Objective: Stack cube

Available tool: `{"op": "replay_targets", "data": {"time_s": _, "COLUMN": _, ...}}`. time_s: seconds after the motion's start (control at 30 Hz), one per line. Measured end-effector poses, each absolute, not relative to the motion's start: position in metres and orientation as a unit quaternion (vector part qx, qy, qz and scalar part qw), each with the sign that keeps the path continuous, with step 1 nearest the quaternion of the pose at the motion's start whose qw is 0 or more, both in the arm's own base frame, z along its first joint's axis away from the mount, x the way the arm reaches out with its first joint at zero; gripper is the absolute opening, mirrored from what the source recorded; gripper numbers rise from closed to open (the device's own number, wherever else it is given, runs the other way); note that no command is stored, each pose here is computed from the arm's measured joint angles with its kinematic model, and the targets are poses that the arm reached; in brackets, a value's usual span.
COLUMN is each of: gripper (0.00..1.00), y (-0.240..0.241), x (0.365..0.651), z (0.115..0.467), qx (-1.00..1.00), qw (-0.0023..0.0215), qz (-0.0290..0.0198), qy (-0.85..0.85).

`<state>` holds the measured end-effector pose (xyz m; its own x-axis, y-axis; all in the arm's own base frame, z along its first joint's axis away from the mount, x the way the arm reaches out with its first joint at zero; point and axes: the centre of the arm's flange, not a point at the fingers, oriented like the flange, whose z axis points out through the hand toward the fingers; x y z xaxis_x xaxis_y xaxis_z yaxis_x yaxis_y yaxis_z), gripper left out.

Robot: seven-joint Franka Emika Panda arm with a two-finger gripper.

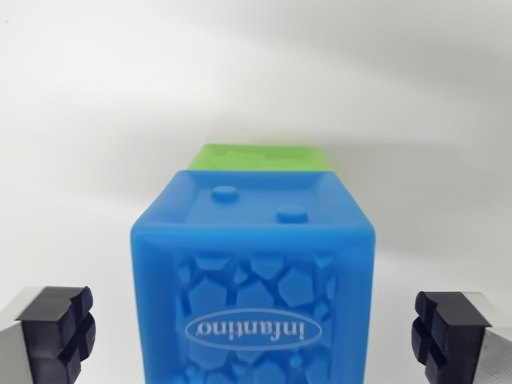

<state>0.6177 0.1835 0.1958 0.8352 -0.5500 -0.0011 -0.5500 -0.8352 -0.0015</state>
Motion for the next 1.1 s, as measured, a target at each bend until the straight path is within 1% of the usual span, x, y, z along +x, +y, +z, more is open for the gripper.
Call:
{"op": "replay_targets", "data": {"time_s": 0.57, "gripper": 1.0, "y": 0.184, "x": 0.617, "z": 0.252, "qx": -0.958, "qw": -0.0001, "qz": -0.0009, "qy": 0.287}}
{"op": "replay_targets", "data": {"time_s": 1.1, "gripper": 1.0, "y": 0.184, "x": 0.617, "z": 0.32, "qx": -0.958, "qw": -0.0005, "qz": -0.0017, "qy": 0.287}}
